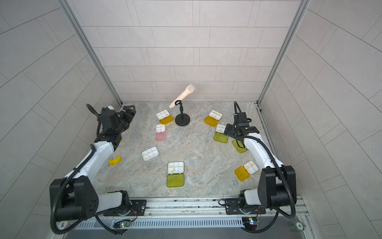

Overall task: Close pillboxes
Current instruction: Adjust the pillbox at the center of the board.

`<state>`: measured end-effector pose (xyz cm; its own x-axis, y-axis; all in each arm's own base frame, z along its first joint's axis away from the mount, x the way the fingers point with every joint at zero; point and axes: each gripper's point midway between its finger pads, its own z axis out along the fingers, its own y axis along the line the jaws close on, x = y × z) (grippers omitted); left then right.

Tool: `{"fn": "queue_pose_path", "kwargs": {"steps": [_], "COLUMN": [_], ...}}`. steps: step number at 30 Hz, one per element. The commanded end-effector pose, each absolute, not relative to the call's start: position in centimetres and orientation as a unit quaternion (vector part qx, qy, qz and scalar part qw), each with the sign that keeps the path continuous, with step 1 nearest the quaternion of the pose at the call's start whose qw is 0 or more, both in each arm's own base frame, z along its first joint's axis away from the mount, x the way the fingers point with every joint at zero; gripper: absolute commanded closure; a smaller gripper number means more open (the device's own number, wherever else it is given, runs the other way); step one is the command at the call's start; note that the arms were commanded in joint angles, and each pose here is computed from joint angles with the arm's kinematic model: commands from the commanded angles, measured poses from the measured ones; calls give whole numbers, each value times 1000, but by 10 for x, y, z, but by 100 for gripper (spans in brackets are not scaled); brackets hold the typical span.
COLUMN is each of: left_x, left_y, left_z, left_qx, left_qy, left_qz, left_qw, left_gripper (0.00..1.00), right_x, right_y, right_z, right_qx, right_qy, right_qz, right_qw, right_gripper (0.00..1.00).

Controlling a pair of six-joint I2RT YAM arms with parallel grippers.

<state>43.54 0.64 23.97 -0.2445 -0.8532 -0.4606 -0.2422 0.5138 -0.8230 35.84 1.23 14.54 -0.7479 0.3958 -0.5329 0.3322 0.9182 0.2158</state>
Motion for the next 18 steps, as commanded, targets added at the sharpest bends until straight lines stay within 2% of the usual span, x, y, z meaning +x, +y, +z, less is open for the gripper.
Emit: {"fn": "queue_pose_path", "kwargs": {"steps": [1,4,7,13,18], "left_x": [439,437,433,431,430], "left_y": [-32,-50,-49,-53,-60], "left_z": [220,209,208,212,220], "left_qx": [-378,-367,-375,-361,-343], "left_qy": [745,763,762,771,776], "left_qz": [-385,-394,-391,-391,-396], "left_qw": [392,357,356,349,351], "left_gripper": [11,11,10,6,2], "right_x": [343,334,324,316,317], "right_y": [33,56,76,123,141], "right_z": [151,152,152,142,140], "right_qx": [145,74,22,-36,-70], "right_qy": [944,957,964,966,965], "right_qz": [62,44,5,8,-14], "right_qw": [290,278,263,257,253], "right_gripper": [9,9,9,8,8]}}
